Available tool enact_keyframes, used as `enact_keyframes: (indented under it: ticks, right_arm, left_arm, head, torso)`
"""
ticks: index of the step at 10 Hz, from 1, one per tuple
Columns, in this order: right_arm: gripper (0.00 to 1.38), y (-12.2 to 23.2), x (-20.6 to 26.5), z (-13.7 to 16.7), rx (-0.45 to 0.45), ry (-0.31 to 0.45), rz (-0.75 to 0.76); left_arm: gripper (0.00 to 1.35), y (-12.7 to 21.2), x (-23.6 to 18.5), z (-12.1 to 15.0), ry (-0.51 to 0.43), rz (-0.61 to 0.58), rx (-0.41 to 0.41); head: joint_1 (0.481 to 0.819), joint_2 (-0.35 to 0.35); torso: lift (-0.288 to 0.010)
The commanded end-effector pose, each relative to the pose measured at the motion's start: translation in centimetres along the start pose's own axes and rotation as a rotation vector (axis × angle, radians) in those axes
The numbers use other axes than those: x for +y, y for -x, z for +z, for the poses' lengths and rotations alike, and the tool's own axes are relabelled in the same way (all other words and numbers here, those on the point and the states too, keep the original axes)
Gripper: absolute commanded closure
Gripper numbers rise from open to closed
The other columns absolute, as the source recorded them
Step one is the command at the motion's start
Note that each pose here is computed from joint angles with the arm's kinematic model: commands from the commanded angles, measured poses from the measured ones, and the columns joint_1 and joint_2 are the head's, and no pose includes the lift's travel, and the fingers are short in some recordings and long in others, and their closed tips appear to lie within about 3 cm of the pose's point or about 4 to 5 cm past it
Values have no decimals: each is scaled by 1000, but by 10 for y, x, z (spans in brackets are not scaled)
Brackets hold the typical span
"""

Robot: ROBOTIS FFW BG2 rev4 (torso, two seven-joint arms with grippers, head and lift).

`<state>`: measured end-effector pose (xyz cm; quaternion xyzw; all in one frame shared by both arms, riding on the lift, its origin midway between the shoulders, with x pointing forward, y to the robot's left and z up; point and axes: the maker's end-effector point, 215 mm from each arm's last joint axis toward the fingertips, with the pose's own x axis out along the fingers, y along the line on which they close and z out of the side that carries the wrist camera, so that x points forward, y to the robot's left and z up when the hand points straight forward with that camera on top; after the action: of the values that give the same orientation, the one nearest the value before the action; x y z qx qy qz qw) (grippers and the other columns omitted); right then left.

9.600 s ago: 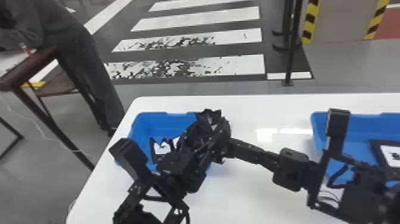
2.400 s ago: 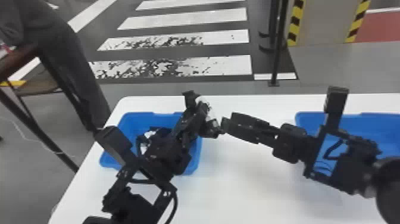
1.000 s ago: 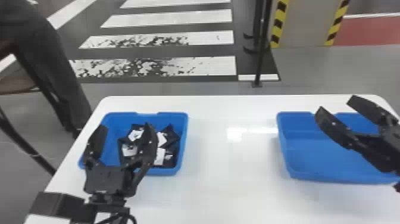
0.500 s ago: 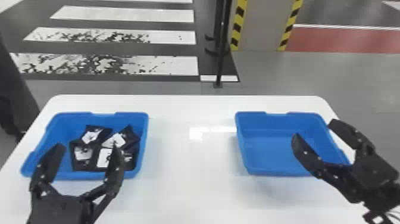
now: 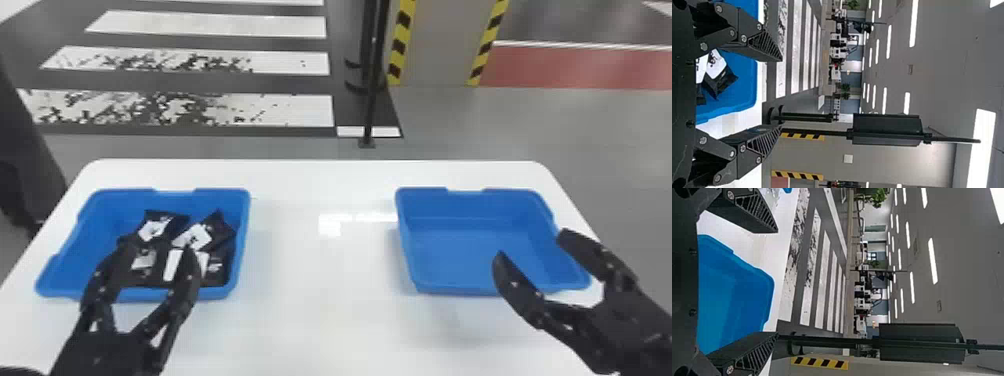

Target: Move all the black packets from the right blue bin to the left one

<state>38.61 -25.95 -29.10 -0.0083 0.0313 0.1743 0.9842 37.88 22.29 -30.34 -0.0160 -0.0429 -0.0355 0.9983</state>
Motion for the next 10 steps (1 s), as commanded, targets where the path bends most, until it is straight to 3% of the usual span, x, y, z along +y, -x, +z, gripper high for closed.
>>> enact_keyframes:
  ticks: [1, 10]
  right_arm:
    - [101, 0, 0, 0, 1, 1, -3]
    - [101, 4, -2, 8, -9, -2, -34]
  left_arm:
    - [484, 0, 3, 1, 0, 6, -2]
    - [484, 1, 8, 6, -3, 15, -19]
  head:
    - [695, -55]
    - [695, -49]
  torso:
    - [-140]
    - [-140]
